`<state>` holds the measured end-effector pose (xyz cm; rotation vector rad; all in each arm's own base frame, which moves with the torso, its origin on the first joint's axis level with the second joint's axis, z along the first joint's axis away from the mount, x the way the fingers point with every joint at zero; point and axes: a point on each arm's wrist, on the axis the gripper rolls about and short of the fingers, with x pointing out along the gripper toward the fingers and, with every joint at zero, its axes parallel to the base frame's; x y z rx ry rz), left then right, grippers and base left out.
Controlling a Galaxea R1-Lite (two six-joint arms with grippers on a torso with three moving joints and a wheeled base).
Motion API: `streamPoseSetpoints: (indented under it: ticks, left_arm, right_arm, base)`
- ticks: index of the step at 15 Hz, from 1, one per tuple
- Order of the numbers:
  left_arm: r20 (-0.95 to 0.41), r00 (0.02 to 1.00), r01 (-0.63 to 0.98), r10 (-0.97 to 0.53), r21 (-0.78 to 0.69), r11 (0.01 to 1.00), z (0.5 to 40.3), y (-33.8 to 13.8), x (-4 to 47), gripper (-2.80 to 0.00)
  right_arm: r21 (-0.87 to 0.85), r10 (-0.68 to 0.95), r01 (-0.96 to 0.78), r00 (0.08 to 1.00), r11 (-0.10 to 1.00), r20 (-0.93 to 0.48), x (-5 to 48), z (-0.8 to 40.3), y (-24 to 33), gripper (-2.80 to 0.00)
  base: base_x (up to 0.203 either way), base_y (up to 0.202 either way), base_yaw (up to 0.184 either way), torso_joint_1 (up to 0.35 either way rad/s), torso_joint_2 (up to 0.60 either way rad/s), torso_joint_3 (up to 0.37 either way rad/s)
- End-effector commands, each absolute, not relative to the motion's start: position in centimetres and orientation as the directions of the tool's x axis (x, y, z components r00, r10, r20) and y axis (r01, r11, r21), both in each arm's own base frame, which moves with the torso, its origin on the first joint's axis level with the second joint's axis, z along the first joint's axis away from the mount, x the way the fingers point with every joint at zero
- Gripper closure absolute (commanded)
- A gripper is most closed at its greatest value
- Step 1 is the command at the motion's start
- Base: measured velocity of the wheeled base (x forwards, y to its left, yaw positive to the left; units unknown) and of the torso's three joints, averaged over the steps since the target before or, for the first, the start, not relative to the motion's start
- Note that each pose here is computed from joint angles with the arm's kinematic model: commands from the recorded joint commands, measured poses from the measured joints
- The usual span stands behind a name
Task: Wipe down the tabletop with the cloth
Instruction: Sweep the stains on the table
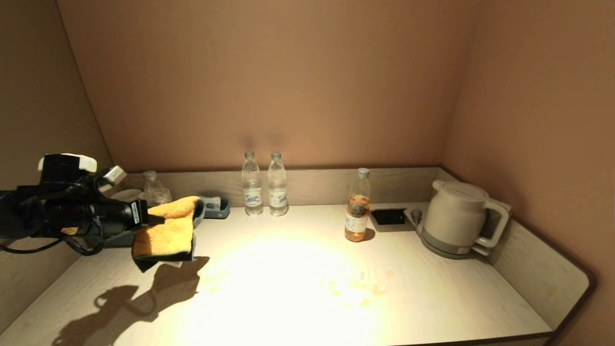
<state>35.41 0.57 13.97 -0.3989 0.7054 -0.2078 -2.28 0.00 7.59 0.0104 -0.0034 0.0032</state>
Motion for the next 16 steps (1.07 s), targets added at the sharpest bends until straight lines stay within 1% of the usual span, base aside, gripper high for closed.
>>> streamPoseSetpoints:
  ticks: [1,3,7,10,16]
  left_arm:
    - [-0.646,0.707,0.024,-0.288,-0.385,0.923,11.4,-1.3,36.7,0.00]
    - [-0.681,0.683,0.002,-0.265,-0.361,0.933,9.6,-1.6,37.2,0.00]
    - [-0.691,0.682,0.001,-0.240,-0.327,0.945,9.1,-1.1,37.2,0.00]
    - [-0.757,0.639,-0.054,-0.134,-0.218,0.975,6.7,-0.8,36.8,0.00]
    - [-0.807,0.577,-0.072,-0.124,-0.202,0.977,3.9,-0.7,36.9,0.00]
  right_arm:
    - [0.011,0.003,-0.003,1.000,1.000,0.005,-2.3,7.6,0.0,0.00]
    - [0.011,0.003,-0.003,1.000,1.000,0.006,-2.3,7.6,0.0,0.00]
    - [0.011,0.003,-0.003,1.000,1.000,0.005,-2.3,7.6,0.0,0.00]
    - [0.011,0.003,-0.003,1.000,1.000,0.005,-2.3,7.6,0.0,0.00]
    - [0.011,0.003,-0.003,1.000,1.000,0.005,-2.3,7.6,0.0,0.00]
  base:
    - [0.000,0.000,0.000,0.000,0.00,0.000]
    - [0.000,0.000,0.000,0.000,0.00,0.000]
    - [0.000,0.000,0.000,0.000,0.00,0.000]
    - [0.000,0.000,0.000,0.000,0.00,0.000]
    - [0.000,0.000,0.000,0.000,0.00,0.000]
